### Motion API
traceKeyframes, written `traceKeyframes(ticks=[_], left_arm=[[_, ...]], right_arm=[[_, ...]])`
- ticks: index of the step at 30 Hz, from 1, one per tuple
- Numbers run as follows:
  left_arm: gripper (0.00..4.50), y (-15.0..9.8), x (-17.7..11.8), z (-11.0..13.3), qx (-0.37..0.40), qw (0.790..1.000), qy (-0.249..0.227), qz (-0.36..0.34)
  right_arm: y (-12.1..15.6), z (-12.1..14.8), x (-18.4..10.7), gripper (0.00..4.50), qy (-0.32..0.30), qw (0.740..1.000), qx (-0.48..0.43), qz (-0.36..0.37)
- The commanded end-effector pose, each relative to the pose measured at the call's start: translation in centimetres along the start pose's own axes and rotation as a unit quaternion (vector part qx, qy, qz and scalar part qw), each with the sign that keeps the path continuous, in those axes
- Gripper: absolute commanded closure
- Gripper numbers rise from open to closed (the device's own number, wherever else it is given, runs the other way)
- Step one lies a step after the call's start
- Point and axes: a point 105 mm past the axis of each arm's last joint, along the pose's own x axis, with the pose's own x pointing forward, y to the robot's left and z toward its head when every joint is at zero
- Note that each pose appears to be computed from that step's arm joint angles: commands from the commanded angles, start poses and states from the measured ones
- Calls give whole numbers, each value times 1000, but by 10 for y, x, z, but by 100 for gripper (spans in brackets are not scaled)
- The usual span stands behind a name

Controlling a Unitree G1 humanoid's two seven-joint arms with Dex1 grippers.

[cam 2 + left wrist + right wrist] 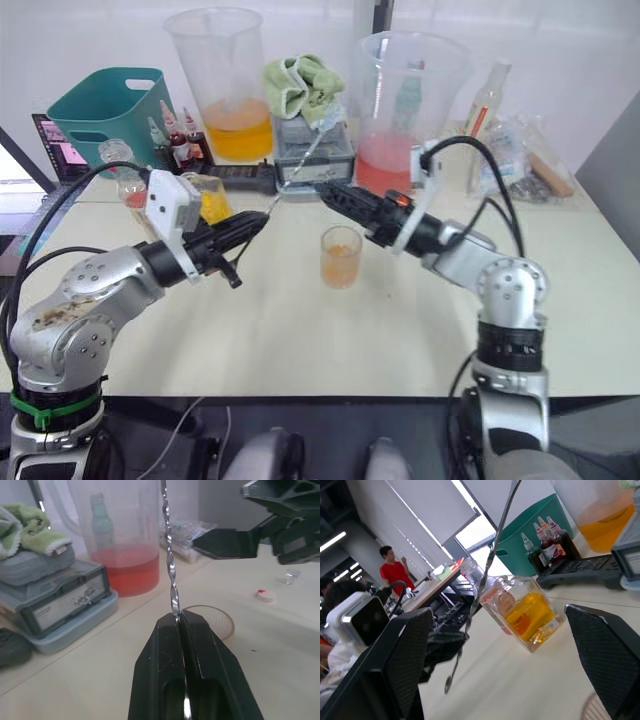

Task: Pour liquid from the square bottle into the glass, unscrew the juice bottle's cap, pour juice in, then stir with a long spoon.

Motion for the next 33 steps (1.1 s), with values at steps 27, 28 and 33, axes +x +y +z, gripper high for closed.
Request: traceKeyframes(ticks=[27, 28, 33], left_arm=[[450, -12, 3, 7, 1, 1000, -13, -14], [450, -11, 2, 6, 5, 1000, -9, -11], [386, -5, -3, 8, -1, 1000, -15, -1]], right_arm=[[11, 29, 26, 447, -81, 994, 63, 28], [12, 29, 26, 447, -80, 995, 61, 30], [14, 32, 26, 450, -81, 995, 50, 34]])
